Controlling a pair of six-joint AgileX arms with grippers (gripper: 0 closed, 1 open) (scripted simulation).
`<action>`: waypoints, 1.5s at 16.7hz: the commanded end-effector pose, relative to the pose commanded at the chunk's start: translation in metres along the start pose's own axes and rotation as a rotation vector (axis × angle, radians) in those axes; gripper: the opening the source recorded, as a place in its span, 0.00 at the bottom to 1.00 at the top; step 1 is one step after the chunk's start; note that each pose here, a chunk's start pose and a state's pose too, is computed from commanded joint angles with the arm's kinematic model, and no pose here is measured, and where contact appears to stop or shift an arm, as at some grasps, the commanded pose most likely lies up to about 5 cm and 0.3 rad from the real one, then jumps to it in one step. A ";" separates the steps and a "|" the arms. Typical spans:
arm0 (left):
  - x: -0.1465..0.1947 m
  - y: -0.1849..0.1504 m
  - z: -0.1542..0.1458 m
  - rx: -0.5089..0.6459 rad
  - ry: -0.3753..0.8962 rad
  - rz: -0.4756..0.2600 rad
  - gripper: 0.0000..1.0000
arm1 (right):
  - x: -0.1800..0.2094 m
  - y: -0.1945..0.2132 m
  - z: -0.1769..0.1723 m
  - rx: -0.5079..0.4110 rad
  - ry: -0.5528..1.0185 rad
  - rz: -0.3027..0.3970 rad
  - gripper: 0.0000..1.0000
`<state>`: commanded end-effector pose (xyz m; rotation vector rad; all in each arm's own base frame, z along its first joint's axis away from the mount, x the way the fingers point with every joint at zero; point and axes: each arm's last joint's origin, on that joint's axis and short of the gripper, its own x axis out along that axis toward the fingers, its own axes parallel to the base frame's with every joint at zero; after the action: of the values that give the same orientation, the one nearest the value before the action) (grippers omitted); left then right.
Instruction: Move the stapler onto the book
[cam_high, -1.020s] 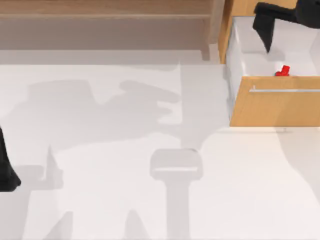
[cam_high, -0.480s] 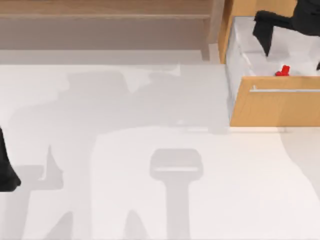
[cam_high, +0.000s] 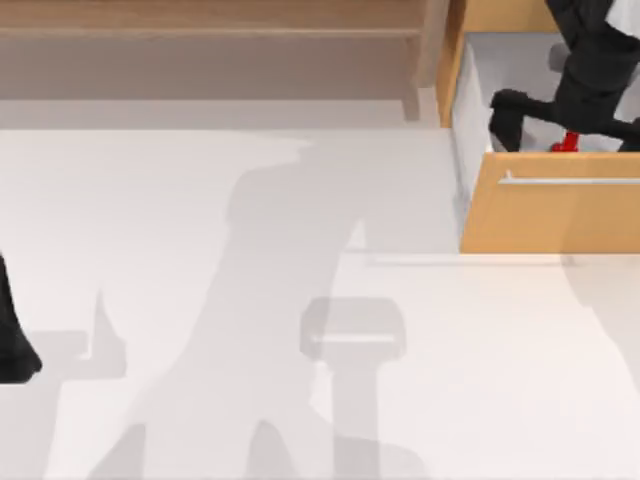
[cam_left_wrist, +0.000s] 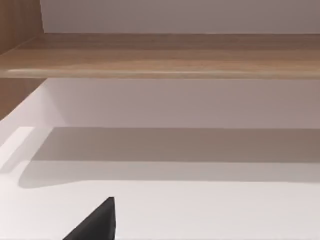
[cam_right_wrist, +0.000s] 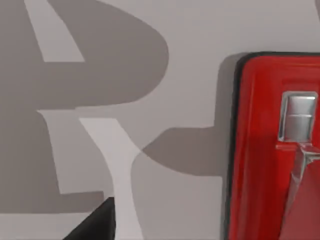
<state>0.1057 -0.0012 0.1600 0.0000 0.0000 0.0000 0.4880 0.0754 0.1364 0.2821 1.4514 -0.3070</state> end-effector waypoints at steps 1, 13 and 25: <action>0.000 0.000 0.000 0.000 0.000 0.000 1.00 | 0.000 0.000 0.000 0.000 0.000 0.000 1.00; 0.000 0.000 0.000 0.000 0.000 0.000 1.00 | 0.000 0.000 0.000 0.000 0.000 0.000 0.32; 0.000 0.000 0.000 0.000 0.000 0.000 1.00 | 0.000 0.000 0.000 0.000 0.000 0.000 0.00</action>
<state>0.1057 -0.0012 0.1600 0.0000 0.0000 0.0000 0.4880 0.0754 0.1364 0.2821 1.4514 -0.3070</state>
